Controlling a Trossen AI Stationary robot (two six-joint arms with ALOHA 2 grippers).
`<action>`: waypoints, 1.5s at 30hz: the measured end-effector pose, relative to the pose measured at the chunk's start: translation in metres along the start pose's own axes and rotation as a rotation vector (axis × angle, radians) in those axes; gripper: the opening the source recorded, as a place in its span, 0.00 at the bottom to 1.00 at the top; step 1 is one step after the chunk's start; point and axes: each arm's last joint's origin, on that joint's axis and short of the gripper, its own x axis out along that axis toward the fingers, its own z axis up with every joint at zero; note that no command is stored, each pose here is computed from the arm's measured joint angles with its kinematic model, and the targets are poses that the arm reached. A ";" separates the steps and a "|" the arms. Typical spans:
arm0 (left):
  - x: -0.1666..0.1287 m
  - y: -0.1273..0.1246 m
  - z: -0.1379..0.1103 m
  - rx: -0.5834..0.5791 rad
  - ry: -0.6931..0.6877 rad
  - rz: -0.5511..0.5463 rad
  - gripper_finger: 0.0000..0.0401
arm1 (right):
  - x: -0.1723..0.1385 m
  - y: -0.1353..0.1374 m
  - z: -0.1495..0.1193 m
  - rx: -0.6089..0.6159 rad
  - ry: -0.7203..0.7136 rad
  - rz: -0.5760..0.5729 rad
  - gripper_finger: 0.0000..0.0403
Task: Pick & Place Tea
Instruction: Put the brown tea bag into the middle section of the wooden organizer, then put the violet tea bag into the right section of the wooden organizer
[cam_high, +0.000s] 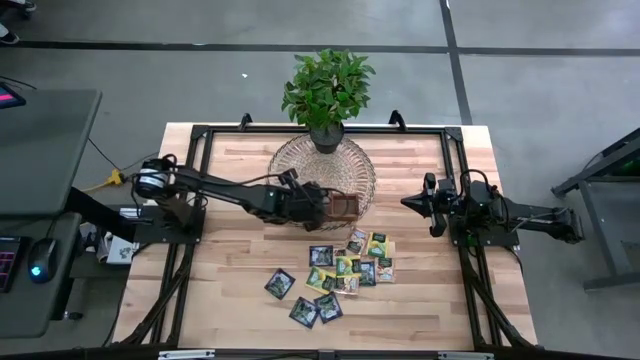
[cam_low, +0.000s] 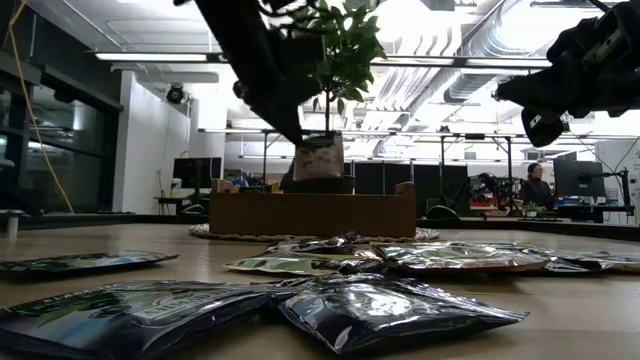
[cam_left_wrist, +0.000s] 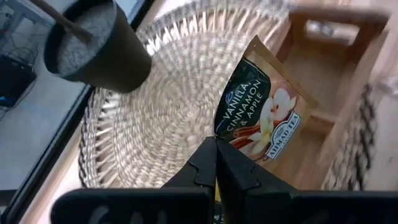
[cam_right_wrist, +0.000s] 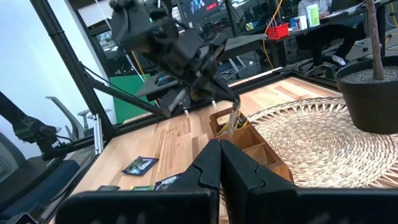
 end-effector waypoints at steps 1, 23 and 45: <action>0.002 -0.001 -0.001 0.006 0.010 0.003 0.00 | 0.000 0.000 0.000 0.000 0.000 0.000 0.00; 0.020 -0.013 -0.010 0.030 0.063 0.039 0.00 | 0.000 0.000 0.000 0.000 0.000 0.000 0.00; 0.020 -0.014 -0.011 0.106 0.079 -0.006 0.38 | 0.000 0.000 0.000 0.000 0.000 0.000 0.00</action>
